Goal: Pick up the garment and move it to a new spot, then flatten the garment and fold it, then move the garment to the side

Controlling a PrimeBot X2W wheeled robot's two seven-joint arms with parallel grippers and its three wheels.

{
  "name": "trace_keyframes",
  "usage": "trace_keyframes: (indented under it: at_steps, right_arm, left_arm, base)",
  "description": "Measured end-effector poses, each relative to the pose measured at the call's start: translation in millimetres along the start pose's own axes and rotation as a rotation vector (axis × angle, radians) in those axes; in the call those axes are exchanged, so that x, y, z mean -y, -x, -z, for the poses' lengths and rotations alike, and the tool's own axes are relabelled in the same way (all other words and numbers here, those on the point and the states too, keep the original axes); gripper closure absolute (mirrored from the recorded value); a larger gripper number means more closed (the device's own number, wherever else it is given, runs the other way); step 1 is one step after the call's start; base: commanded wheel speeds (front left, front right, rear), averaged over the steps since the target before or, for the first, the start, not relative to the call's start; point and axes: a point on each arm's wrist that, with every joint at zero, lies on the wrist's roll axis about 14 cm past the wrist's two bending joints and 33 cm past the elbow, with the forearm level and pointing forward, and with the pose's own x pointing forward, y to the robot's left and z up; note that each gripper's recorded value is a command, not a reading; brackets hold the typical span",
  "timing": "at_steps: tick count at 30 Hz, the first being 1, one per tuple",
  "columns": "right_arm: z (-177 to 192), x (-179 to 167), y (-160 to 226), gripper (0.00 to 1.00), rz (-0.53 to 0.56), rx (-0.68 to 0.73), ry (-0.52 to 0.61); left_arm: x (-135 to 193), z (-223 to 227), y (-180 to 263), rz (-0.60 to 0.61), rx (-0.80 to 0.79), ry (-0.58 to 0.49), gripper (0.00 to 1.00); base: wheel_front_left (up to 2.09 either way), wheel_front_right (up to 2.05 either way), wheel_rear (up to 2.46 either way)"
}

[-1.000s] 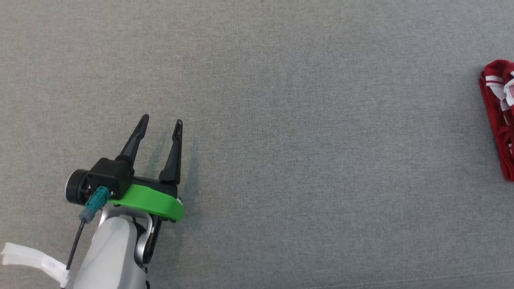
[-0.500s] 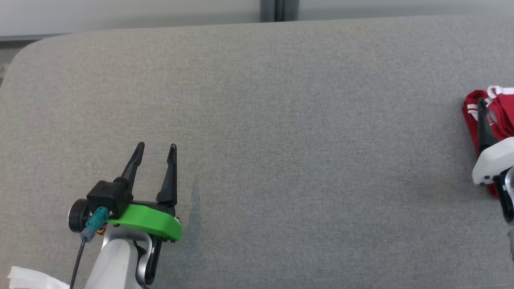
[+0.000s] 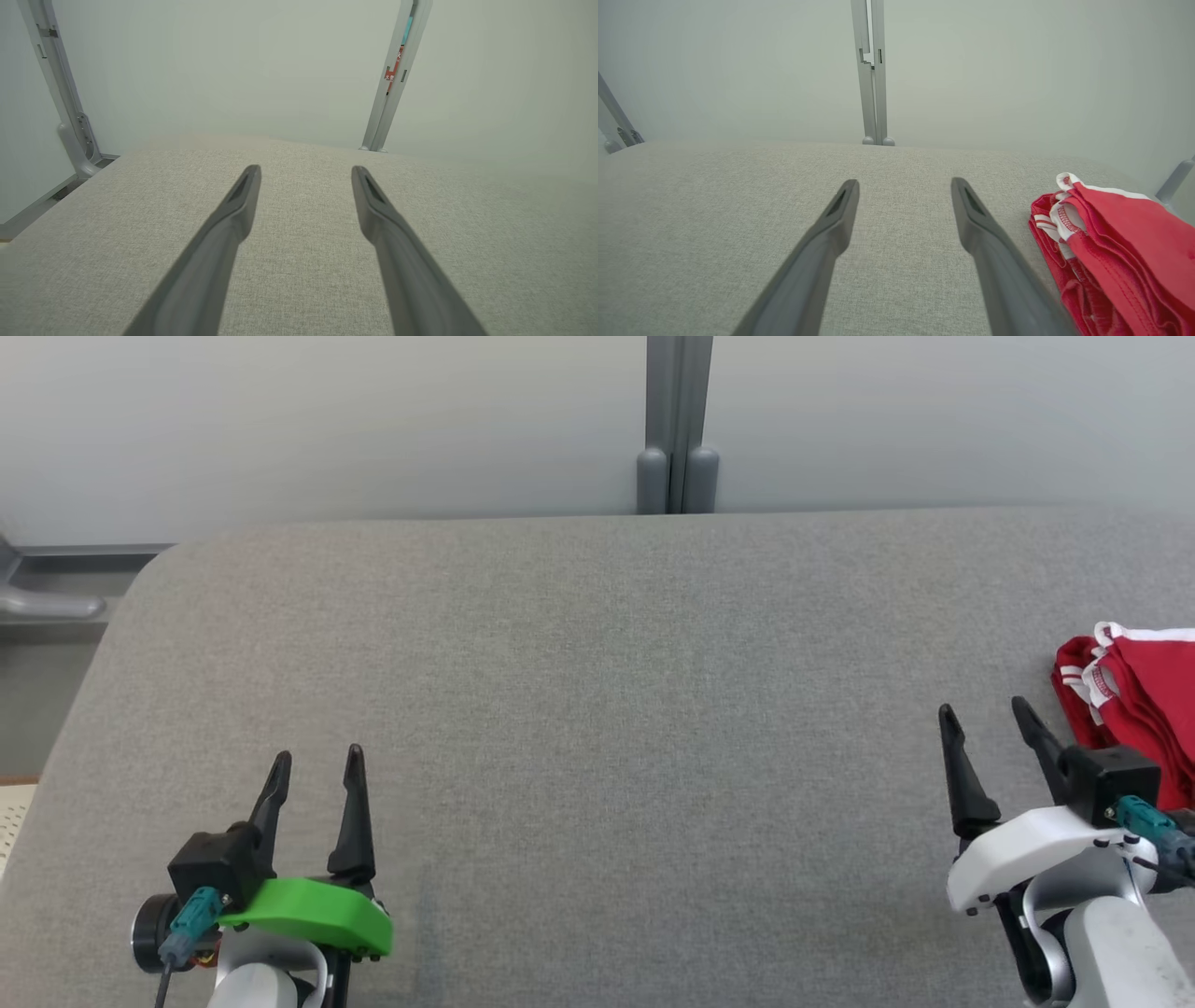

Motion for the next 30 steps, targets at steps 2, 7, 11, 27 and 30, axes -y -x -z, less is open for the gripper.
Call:
trace_keyframes:
  at_steps: [2,7,11,27,30]
  right_arm:
    - [-2,-9,3,0.0,-0.013,0.009,-0.02]
    - [1,-24,11,0.0,-0.035,0.004,-0.047]
    - [6,-28,15,0.0,-0.039,-0.012,-0.061]
    - [16,-31,18,0.0,-0.027,-0.036,-0.088]
    - [16,-31,18,0.0,-0.025,-0.036,-0.091]
  left_arm:
    - [-3,-4,4,-0.011,0.012,0.0,0.0]
    - [-4,-4,15,-0.015,0.012,0.005,0.0]
    - [-4,-4,19,-0.017,0.013,0.011,0.0]
    - [0,7,20,0.002,-0.02,0.021,0.0]
    - [1,7,20,0.004,-0.02,0.022,0.0]
  base:
    - [0.0,0.0,0.0]
    - [0.0,0.0,0.0]
    - [0.0,0.0,0.0]
    - [0.0,0.0,0.0]
    - [0.0,0.0,0.0]
